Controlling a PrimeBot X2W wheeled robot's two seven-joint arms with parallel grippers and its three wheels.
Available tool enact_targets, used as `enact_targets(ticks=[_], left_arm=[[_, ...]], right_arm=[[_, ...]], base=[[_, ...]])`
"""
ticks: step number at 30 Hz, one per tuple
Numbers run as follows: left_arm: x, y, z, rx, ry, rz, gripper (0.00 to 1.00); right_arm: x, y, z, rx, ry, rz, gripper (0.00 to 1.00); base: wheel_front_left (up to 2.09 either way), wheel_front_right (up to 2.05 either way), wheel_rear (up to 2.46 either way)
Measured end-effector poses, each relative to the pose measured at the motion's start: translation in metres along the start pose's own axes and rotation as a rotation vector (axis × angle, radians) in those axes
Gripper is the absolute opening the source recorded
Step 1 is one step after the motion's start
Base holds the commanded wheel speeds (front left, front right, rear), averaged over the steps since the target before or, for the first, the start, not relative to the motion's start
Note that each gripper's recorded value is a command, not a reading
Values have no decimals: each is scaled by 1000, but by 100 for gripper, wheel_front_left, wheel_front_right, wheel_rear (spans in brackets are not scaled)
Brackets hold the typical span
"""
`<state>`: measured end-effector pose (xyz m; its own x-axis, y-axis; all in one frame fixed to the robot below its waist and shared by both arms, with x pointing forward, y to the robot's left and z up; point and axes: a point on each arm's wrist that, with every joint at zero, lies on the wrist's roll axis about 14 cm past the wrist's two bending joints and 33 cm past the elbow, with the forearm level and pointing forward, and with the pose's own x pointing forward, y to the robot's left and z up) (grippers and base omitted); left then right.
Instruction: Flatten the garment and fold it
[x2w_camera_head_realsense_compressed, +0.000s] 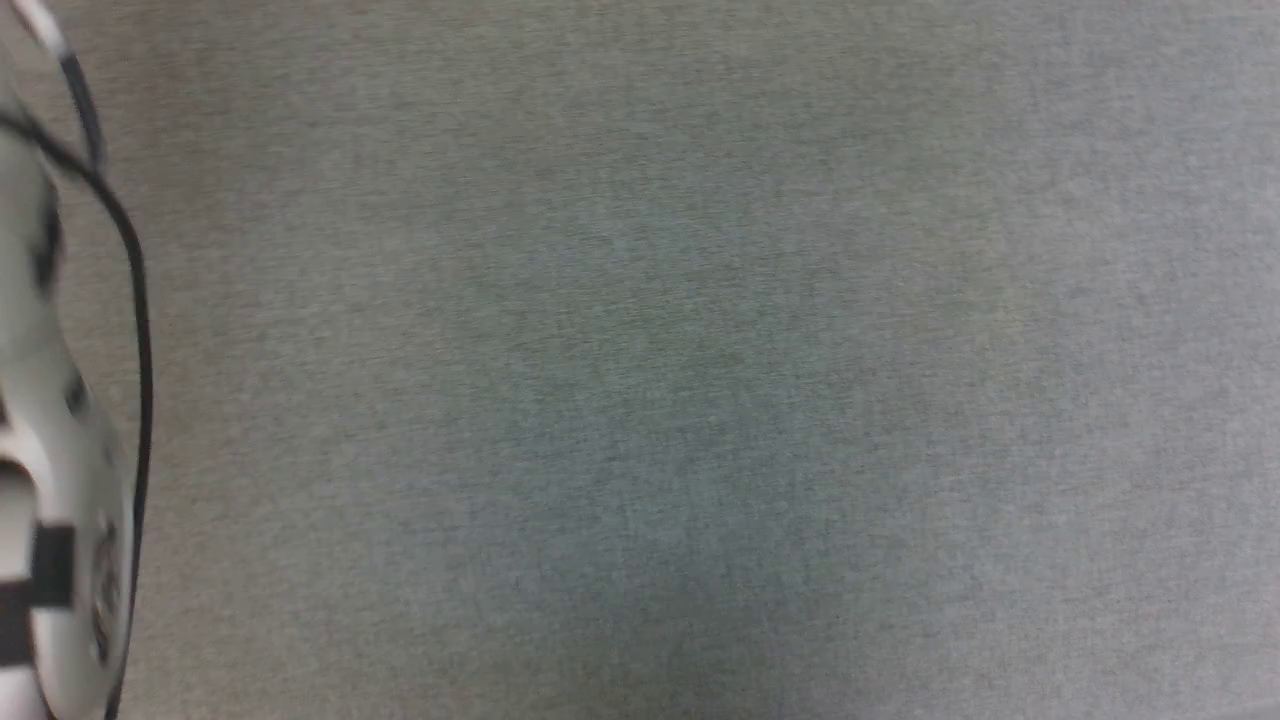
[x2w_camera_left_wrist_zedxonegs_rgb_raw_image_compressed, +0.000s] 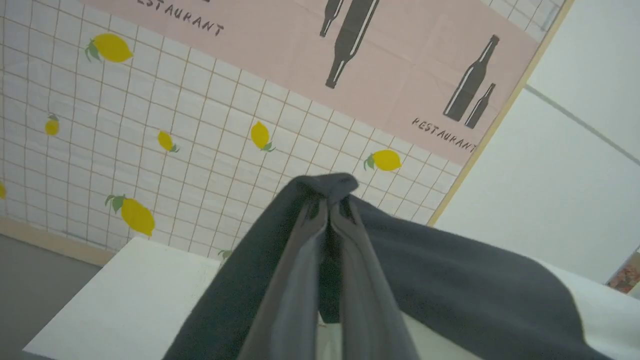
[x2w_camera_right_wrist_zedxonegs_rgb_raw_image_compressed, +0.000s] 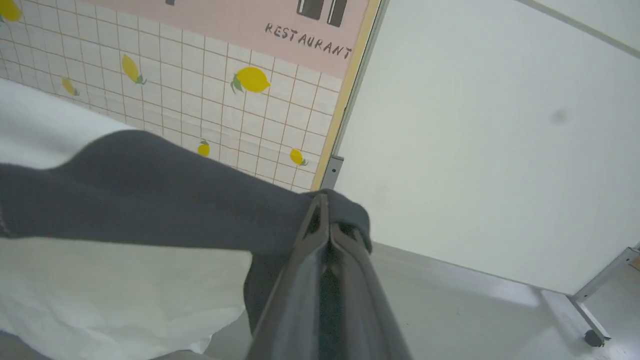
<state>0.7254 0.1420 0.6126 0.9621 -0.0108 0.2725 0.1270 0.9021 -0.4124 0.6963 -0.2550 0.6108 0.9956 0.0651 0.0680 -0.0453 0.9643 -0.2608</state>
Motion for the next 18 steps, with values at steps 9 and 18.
enact_targets(ticks=[9, 18], left_arm=[[-100, 66, -84, 110, 342, 110, 0], [-237, 78, -100, 51, 609, 195, 0]], right_arm=[[-69, 52, -92, 122, 264, 163, 0], [-176, 67, -120, 224, 422, 214, 0]], base=[[0, 0, 0], [0, 0, 0]])
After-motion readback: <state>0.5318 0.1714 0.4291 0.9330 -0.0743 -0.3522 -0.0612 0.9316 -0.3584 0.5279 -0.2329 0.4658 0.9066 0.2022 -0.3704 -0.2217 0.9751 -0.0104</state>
